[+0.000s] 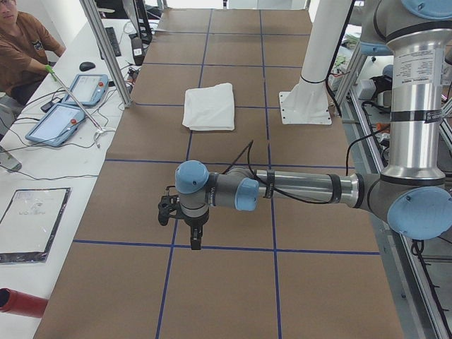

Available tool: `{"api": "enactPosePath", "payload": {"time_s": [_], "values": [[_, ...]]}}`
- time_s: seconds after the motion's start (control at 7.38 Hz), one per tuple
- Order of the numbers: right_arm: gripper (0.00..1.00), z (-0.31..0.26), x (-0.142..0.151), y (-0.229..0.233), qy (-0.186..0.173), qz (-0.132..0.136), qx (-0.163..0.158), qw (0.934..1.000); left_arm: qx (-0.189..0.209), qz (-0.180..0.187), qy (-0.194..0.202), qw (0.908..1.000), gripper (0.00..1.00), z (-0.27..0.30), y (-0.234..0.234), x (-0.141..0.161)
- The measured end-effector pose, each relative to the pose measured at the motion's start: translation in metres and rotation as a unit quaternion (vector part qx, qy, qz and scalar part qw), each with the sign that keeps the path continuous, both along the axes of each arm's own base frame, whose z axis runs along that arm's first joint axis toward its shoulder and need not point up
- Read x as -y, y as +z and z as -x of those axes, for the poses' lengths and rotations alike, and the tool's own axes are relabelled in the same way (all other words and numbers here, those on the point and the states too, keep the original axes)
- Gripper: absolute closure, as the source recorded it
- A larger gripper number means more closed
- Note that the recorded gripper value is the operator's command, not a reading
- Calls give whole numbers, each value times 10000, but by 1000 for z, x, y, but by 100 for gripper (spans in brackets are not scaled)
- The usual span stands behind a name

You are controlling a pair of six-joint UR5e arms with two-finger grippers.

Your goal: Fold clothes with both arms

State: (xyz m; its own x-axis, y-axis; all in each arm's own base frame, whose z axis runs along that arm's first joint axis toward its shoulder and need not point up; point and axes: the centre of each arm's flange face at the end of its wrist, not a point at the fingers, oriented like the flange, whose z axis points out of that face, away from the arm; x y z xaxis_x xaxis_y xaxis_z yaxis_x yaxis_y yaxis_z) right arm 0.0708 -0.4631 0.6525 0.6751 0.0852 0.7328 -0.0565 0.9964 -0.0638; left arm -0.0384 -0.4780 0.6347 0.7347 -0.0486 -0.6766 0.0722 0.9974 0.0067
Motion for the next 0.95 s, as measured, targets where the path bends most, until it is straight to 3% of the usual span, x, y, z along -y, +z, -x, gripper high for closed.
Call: {"api": "enactPosePath", "payload": {"time_s": [0.95], "values": [[0,-3,-8,6,16,51,-77,10000,0,-21,14,10000,0,0,0,1]]}}
